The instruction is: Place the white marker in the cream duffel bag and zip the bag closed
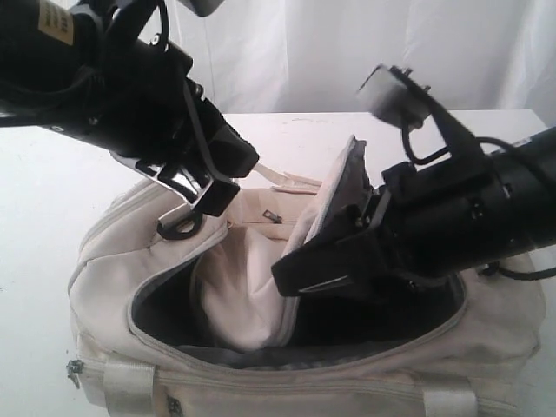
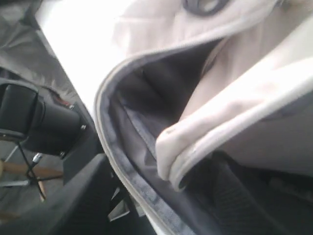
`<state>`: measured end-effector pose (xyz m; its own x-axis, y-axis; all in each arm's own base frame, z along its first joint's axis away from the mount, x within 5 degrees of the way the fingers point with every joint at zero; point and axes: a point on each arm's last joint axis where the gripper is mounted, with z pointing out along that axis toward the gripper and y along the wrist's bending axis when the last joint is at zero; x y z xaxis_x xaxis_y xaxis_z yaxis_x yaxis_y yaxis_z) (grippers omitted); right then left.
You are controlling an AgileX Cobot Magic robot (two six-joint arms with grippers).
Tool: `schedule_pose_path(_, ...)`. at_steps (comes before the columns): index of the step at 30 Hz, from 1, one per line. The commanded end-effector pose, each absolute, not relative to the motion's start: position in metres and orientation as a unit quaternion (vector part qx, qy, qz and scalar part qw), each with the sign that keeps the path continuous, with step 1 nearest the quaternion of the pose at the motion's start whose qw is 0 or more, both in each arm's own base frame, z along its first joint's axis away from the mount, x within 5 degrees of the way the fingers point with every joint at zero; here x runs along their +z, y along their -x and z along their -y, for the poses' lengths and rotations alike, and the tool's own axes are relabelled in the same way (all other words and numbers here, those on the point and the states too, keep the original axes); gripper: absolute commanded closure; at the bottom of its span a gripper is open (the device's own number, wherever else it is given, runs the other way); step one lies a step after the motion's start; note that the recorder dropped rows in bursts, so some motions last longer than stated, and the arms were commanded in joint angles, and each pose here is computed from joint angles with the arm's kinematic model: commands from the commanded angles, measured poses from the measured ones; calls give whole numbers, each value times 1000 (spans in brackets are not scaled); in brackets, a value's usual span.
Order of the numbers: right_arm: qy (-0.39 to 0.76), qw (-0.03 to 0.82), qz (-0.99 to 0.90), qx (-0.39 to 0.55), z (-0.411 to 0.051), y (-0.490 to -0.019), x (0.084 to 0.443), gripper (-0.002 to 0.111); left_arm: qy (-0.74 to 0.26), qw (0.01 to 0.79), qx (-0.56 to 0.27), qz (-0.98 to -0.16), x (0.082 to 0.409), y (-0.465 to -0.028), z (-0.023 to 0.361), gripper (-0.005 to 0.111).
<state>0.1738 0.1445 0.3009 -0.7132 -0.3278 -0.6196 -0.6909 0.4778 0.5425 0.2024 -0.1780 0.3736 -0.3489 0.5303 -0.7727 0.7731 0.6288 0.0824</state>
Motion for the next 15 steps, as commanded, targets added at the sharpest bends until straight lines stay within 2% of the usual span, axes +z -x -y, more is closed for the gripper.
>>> schedule_pose_path(1,309,253,-832,385,-135,-161,321,52,-425,384,-102,-813,372,-200,169,71)
schedule_pose_path(4,318,267,-835,362,-129,-155,326,52,-420,373,-60,-825,370,-203,162,71)
schedule_pose_path(9,314,306,-831,343,-125,-154,332,54,-373,381,57,-844,369,-217,137,70)
schedule_pose_path(15,334,372,-810,306,-126,-172,340,54,-363,385,75,-845,365,-228,135,53)
